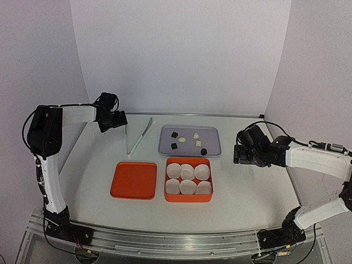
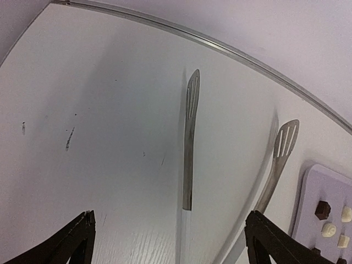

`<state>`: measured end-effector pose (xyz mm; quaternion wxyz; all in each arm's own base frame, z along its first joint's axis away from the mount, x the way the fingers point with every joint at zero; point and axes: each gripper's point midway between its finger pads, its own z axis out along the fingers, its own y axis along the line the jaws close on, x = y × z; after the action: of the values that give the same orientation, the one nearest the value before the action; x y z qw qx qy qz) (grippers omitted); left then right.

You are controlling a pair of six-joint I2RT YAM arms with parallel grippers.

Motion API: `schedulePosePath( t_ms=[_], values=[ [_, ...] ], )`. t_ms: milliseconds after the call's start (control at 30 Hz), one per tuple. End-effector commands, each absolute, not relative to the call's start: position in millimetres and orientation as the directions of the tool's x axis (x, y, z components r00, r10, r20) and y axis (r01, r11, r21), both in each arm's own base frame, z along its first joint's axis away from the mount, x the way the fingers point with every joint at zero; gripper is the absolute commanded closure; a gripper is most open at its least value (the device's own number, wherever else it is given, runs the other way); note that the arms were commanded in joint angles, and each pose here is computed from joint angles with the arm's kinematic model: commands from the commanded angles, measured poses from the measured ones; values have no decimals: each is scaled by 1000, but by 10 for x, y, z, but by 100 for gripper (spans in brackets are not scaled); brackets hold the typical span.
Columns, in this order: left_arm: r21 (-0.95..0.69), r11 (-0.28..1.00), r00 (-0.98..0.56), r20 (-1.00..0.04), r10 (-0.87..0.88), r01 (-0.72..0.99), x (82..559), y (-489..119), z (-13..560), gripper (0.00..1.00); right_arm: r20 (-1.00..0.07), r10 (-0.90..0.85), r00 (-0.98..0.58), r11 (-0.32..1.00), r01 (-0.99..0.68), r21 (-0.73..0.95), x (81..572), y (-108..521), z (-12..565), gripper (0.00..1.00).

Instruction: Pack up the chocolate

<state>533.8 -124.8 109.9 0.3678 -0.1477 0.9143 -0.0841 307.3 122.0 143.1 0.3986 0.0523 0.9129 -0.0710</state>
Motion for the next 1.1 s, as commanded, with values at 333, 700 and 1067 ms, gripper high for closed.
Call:
schedulePosePath(
  t_ms=[333, 700, 1067],
  values=[
    [-181, 978, -754, -627, -195, -103, 5969, -1467, 541, 32, -719, 44, -694, 983, 157, -91, 2998, 1177, 1309, 3],
    [-86, 991, -793, -594, -137, -107, 6010, -1394, 147, 76, -698, 26, -716, 981, 154, -121, 2959, 1143, 1177, 5],
    [-162, 981, -746, -638, -189, -110, 6169, -1490, 603, 100, -765, 160, -624, 961, 277, -26, 3043, 1087, 1429, 2]
  ],
)
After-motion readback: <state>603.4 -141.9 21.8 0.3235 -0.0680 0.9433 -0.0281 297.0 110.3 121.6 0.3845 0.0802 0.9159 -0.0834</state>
